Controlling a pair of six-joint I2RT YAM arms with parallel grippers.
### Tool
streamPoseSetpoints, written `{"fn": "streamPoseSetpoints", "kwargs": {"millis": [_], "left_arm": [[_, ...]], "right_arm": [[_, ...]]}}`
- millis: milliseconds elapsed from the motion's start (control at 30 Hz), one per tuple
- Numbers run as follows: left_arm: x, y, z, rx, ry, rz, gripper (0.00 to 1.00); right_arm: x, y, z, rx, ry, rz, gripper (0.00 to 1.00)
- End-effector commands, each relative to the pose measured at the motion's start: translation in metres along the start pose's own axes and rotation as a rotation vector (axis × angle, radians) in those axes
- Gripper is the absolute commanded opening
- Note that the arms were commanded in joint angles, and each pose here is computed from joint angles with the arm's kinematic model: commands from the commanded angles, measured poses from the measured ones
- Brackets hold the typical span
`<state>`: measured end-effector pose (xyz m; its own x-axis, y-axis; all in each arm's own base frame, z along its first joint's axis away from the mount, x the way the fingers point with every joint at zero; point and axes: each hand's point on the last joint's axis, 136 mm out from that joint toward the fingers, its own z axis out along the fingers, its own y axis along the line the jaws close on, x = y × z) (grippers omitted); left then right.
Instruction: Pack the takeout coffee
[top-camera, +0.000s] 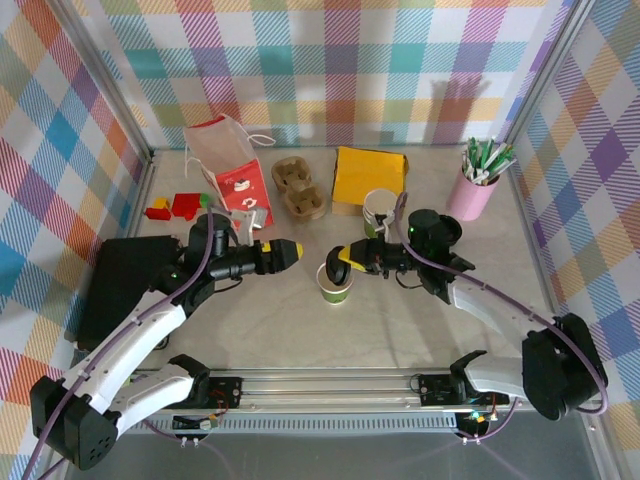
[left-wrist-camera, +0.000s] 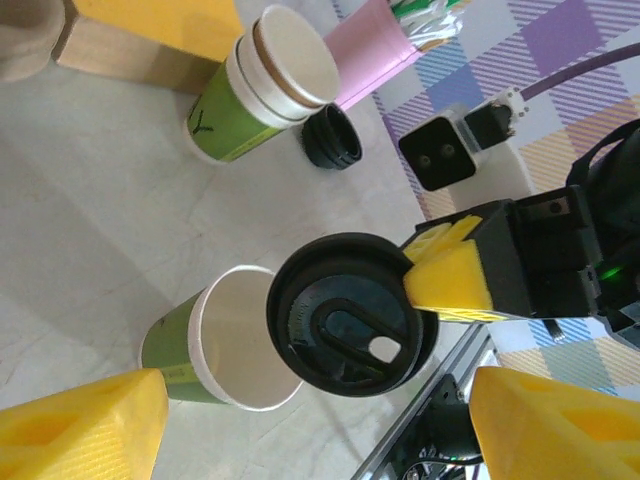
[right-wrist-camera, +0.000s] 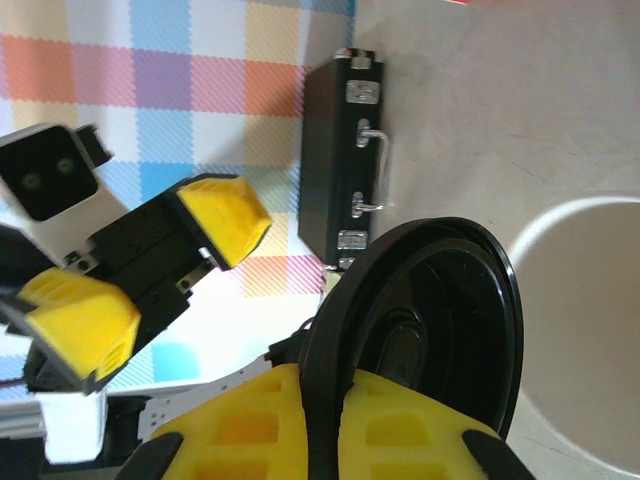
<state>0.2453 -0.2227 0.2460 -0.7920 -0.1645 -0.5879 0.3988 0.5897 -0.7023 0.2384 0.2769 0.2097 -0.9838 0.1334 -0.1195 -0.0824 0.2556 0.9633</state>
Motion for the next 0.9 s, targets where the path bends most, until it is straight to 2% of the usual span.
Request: {"fn": "streamPoseSetpoints", "kwargs": {"millis": [0,500,567,733,867], "left_arm": [[-0.002,-0.006,0.003,0.038,-0.014,0.043,0.79],[0.002,-0.001,0.01,0.017,-0.012,0.037,0.79],[0.003,-0.001,0.01,0.016,-0.01,0.038,0.79],[0.003,0.001,0.01,0.012,-0.012,0.036,0.79],[0.003,0.002,0.012,0.009,-0.008,0.037,0.79]], "right_arm": [[-0.011,0.015,-0.001,-0.07,-0.045,-0.03,0.0],[-0.006,-0.038,0.007,0.032,-0.05,0.061,0.09],[-0.005,-0.042,0.007,0.045,-0.047,0.067,0.13],[-0.003,-0.049,0.003,0.123,-0.044,0.052,0.32],[-0.002,-0.053,-0.001,0.185,-0.039,0.034,0.39]]}}
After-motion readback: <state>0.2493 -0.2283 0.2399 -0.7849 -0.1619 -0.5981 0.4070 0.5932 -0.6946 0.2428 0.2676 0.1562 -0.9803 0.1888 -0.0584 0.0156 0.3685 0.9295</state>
